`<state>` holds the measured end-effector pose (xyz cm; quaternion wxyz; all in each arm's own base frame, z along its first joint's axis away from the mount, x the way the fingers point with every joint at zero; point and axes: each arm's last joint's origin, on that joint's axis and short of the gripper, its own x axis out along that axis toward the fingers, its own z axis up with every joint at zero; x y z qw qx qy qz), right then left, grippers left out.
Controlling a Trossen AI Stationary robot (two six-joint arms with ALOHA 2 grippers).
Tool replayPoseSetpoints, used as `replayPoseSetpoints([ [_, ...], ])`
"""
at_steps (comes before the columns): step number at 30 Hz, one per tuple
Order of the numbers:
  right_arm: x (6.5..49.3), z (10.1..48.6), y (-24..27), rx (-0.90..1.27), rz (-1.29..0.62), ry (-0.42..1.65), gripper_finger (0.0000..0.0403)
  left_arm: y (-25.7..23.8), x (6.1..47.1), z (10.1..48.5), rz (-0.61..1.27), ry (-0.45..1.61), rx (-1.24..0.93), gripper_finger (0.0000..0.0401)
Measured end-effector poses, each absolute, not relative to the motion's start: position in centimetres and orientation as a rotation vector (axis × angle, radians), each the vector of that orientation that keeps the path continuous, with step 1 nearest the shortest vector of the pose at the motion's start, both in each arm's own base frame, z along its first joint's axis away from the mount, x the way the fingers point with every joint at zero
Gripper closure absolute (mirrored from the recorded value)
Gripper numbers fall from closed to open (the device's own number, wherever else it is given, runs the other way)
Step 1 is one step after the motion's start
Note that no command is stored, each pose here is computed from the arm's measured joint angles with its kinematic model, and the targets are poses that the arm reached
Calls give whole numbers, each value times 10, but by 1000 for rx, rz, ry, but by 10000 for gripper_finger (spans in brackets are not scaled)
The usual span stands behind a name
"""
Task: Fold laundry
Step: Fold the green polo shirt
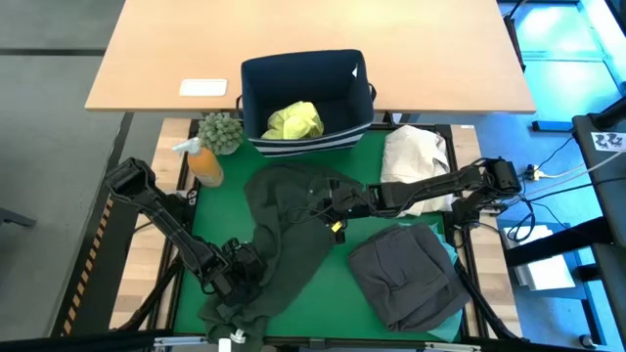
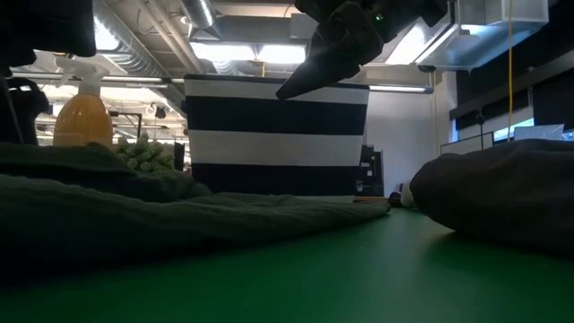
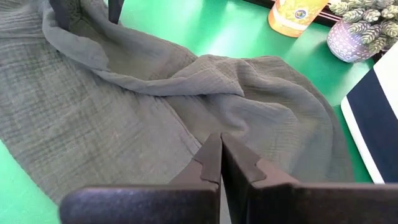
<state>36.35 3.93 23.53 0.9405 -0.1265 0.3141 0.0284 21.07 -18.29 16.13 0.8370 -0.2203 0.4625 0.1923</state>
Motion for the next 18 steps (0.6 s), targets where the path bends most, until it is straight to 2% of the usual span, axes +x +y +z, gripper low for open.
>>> replayPoseSetpoints([
  [18,363,235,39,-258,58,641,398,-181,216,162,344,1004,-435,159],
])
